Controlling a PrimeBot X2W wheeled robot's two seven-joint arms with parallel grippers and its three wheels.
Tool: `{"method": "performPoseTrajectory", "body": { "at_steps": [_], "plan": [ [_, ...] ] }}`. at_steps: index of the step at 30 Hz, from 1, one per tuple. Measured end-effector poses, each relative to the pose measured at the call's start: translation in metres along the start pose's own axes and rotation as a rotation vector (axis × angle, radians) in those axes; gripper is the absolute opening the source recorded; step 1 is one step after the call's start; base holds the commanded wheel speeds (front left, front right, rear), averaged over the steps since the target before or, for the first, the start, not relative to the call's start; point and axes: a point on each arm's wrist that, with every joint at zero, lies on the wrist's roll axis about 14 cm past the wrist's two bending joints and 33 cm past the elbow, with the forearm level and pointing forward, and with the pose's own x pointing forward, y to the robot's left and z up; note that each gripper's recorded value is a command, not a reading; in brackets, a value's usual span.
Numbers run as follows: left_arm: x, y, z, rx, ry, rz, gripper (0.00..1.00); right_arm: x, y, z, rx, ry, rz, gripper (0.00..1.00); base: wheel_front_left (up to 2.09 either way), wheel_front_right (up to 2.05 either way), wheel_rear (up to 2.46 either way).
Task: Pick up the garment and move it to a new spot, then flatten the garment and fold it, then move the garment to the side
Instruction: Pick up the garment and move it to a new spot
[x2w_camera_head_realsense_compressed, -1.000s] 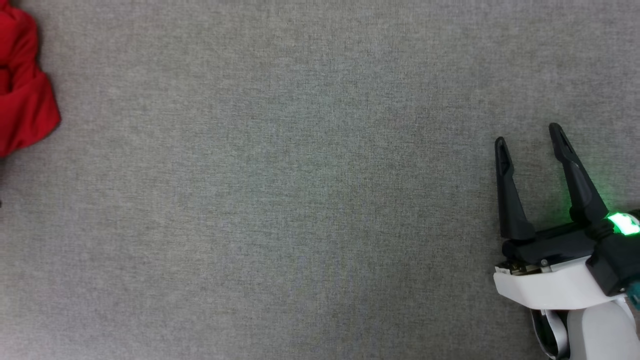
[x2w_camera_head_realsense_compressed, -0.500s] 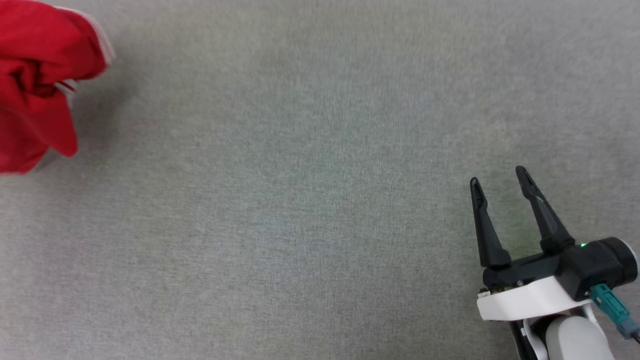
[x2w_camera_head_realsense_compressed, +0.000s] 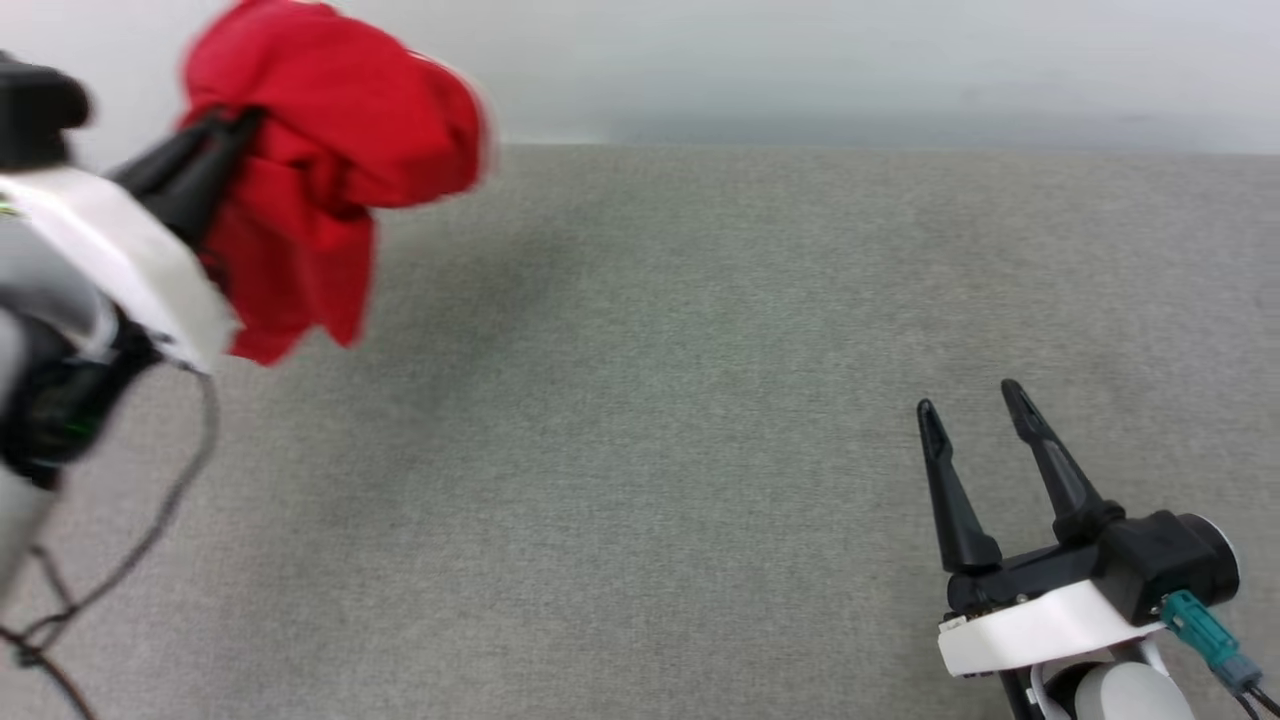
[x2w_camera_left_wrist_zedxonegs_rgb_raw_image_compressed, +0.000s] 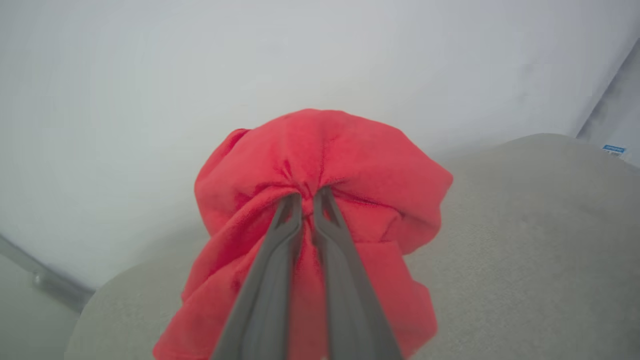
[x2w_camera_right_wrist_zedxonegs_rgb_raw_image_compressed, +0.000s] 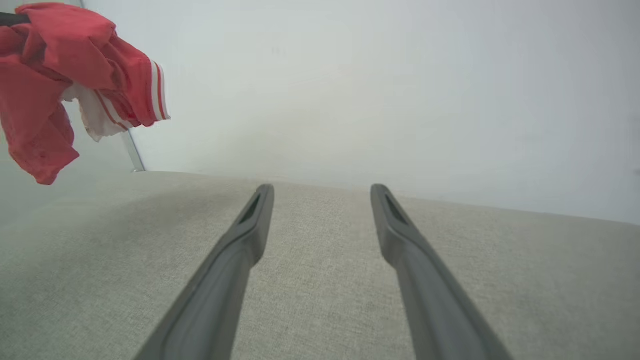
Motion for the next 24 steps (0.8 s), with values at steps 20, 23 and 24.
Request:
{"method": "performPoseTrajectory", "body": {
  "at_steps": [20,23,24],
  "plan": [
    [0.067,-0.27,-0.124,-0.333,0.175,-0.43,0.0,-0.037,-0.071,0.016,-0.059,-0.017,-0.228,1.0,0.0,0.0,0.0],
    [0.052,-0.327,-0.172,-0.32,0.337,-0.586,1.0,-0.042,-0.081,0.01,-0.064,0.006,-0.259,1.0,0.0,0.0,0.0],
    [0.049,-0.336,-0.176,-0.32,0.352,-0.611,1.0,-0.043,-0.083,0.009,-0.065,0.01,-0.264,1.0,0.0,0.0,0.0]
  ]
}}
